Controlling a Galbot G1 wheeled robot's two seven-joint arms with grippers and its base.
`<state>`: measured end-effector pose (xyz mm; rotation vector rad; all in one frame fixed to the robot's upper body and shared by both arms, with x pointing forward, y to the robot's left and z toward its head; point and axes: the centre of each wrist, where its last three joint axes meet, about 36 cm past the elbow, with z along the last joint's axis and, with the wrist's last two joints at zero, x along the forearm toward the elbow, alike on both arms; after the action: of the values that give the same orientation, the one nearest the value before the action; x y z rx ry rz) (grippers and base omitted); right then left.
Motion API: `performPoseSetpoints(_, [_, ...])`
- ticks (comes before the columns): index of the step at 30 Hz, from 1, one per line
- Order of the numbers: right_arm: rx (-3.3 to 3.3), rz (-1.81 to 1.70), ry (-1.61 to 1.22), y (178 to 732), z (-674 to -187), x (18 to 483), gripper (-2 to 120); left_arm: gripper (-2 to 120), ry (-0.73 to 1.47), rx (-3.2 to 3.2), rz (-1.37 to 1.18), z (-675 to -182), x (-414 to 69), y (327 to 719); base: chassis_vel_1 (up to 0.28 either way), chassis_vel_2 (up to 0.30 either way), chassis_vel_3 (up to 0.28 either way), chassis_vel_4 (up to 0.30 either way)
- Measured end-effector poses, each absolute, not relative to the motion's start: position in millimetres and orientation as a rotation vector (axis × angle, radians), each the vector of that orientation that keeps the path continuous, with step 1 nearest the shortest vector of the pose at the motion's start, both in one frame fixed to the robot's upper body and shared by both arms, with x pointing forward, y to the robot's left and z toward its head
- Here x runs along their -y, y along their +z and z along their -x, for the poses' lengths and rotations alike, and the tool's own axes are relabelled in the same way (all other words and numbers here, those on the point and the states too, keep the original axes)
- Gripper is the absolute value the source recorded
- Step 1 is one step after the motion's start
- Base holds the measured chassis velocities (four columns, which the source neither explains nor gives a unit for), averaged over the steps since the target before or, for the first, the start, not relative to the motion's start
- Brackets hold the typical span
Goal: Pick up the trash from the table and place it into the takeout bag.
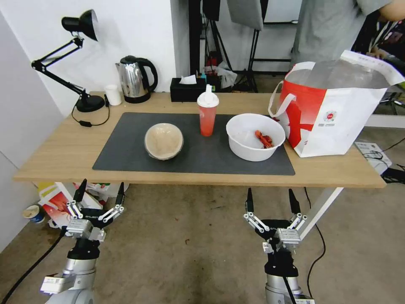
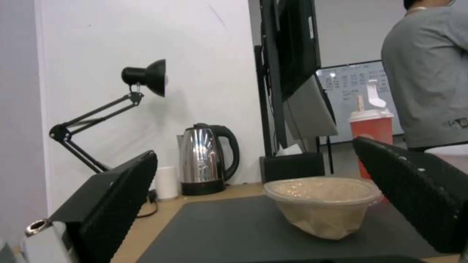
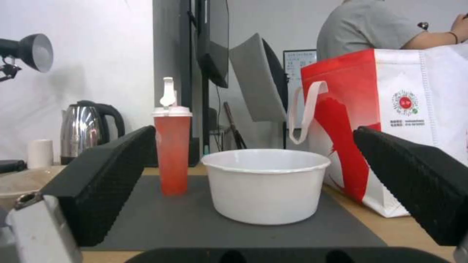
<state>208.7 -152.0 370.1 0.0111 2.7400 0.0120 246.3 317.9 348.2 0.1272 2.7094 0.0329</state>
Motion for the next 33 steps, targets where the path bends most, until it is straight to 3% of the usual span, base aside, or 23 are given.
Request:
performPoseSetpoints(25, [-2.738, -0.012, 0.013, 371.4, -211.0, 153.0, 100, 100, 0.033, -2.709, -0.127, -246.3, -317.9, 348.3, 0.0, 0.0, 0.0, 0.0])
performPoseSetpoints(33, [-2.708, -0.067, -0.006, 418.8, -268.4, 180.4, 100, 100, 0.033, -2.709, -0.127, -246.3, -317.9, 348.3, 0.0, 0.0, 0.0, 0.0])
